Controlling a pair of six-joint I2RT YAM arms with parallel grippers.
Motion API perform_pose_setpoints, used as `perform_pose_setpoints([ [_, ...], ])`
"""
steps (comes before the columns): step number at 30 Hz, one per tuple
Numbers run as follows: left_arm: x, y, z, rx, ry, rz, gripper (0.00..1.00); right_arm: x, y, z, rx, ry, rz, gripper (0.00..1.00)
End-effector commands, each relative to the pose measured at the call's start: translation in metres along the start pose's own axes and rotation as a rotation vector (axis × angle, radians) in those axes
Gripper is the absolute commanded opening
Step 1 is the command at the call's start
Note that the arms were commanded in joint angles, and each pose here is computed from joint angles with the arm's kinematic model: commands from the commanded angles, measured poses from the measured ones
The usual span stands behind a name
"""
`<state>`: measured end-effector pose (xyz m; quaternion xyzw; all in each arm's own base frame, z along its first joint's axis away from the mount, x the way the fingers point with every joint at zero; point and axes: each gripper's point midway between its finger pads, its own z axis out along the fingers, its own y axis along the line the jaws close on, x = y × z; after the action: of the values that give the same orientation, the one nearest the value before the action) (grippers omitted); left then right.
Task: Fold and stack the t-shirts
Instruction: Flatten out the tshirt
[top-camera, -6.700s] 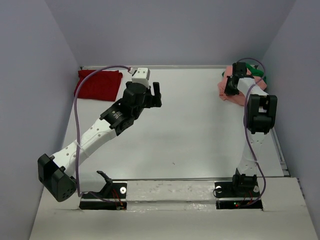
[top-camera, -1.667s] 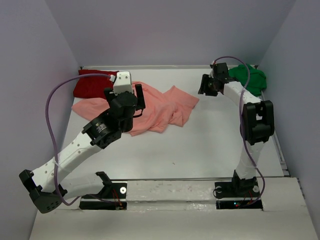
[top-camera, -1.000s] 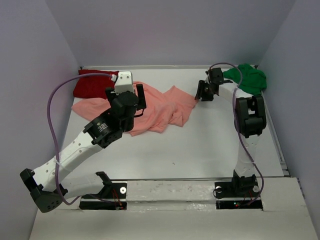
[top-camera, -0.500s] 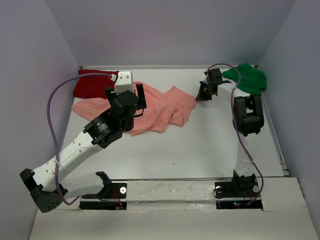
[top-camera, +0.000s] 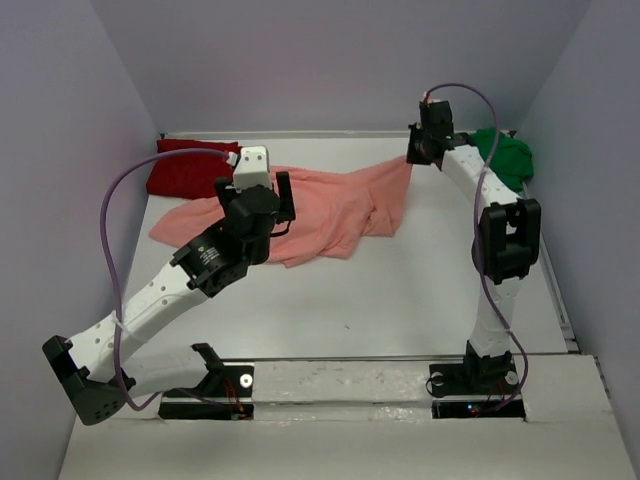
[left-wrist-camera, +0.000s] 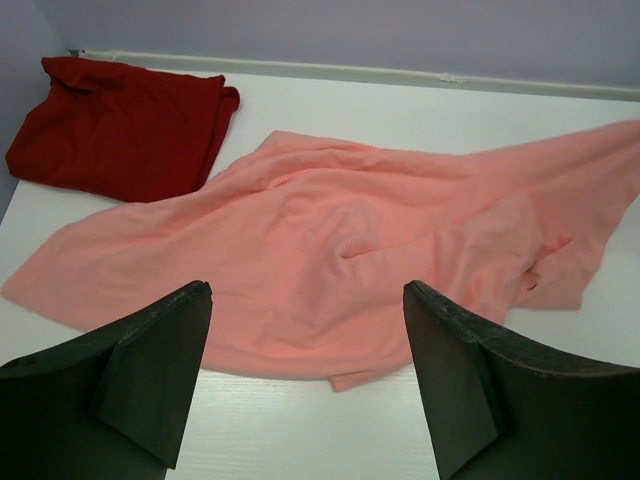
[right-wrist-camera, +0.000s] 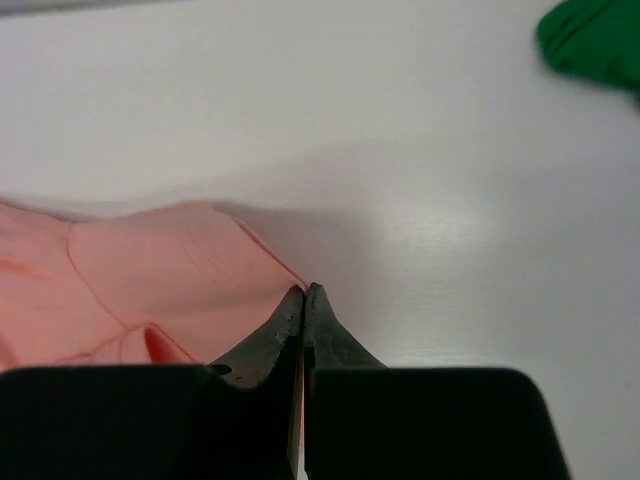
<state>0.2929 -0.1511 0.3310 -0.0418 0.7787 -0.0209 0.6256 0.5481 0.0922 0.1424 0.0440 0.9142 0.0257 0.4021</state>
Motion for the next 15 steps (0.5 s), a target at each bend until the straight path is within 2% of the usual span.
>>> perform_pose_setpoints([
  [1, 0.002, -0.005, 0.002, 0.007, -0.008, -0.04, 0.87, -0.119, -0.014, -0.103, 0.089, -0.288, -0.046, 0.0],
  [3, 0.004, -0.006, 0.001, 0.011, -0.005, -0.043, 0.87, -0.126, -0.011, -0.116, 0.067, -0.291, -0.066, 0.0],
  [8, 0.005, -0.008, 0.002, 0.016, -0.001, -0.043, 0.87, -0.162, -0.003, -0.159, 0.019, -0.392, -0.074, 0.0],
  [12, 0.013, -0.004, 0.004, -0.002, 0.008, -0.022, 0.88, -0.171, 0.003, -0.168, -0.013, -0.404, -0.074, 0.0],
  [15, 0.021, -0.001, 0.009, -0.039, 0.02, -0.01, 0.89, -0.161, 0.003, -0.165, -0.017, -0.373, -0.062, 0.0],
])
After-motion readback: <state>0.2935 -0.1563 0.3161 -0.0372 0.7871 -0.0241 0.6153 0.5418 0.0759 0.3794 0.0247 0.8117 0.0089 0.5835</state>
